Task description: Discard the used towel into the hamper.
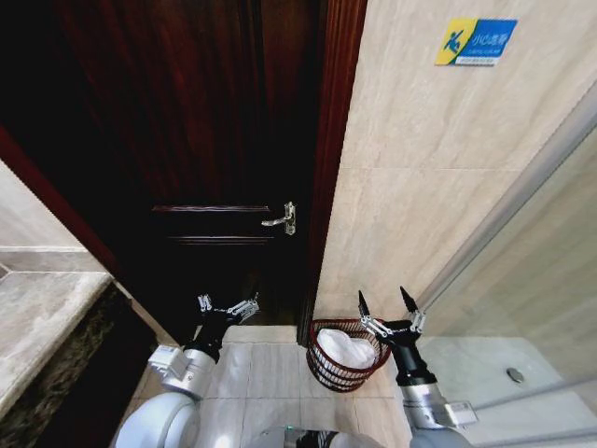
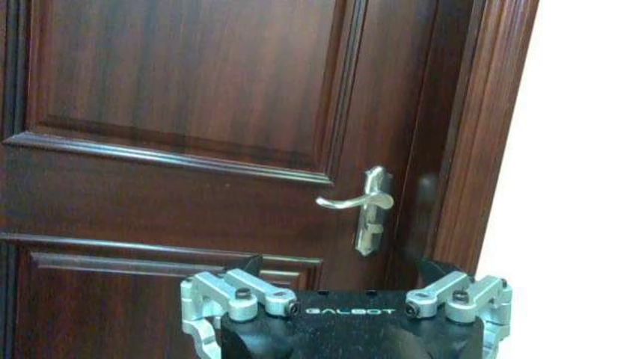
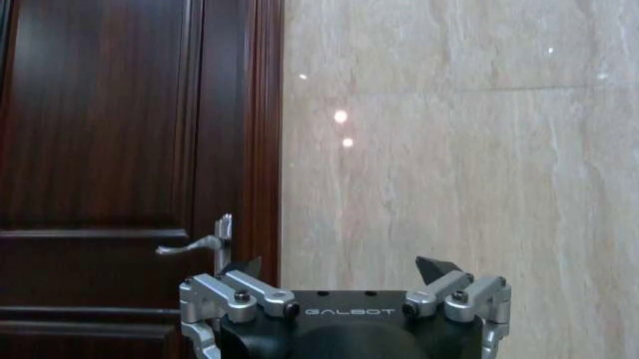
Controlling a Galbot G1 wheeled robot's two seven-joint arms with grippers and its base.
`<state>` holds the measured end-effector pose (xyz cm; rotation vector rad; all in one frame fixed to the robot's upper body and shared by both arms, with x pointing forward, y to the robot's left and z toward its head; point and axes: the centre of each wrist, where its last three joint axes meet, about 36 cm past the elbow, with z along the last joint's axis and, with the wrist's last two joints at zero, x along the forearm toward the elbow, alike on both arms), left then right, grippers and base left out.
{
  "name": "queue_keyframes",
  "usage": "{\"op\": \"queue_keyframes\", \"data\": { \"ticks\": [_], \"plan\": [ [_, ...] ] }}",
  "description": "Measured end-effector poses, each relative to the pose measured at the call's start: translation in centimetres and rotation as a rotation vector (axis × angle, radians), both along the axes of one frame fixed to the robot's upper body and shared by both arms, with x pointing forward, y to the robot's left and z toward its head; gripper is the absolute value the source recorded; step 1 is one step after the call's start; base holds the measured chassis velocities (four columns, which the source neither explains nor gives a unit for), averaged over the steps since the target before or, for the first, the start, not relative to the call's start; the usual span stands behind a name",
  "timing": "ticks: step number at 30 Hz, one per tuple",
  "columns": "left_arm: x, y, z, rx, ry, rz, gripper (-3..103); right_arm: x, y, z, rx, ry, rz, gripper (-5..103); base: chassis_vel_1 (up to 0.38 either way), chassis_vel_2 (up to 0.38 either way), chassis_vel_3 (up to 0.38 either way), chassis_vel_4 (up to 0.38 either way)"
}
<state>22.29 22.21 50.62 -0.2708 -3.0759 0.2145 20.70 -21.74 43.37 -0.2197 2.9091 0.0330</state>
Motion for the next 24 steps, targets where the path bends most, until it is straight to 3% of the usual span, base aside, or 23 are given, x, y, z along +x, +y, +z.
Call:
{"op": "queue_keyframes", "data": {
  "ticks": [5,11,18,24],
  "plan": [
    [0.0,0.0,0.0,0.0,0.0,0.0,100,0.1,0.0,-0.4,0.007,0.002,0.003,100,0.0,0.0,0.0,0.0],
    [0.0,0.0,0.0,0.0,0.0,0.0,100,0.3,0.1,0.0,0.082,-0.004,0.008,100,0.0,0.0,0.0,0.0],
    [0.0,0.0,0.0,0.0,0.0,0.0,100,0.0,-0.1,0.3,0.014,-0.021,0.011,100,0.0,0.0,0.0,0.0],
    [0.0,0.0,0.0,0.0,0.0,0.0,100,0.3,0.3,0.8,0.028,-0.042,0.011,100,0.0,0.0,0.0,0.0]
  ]
}}
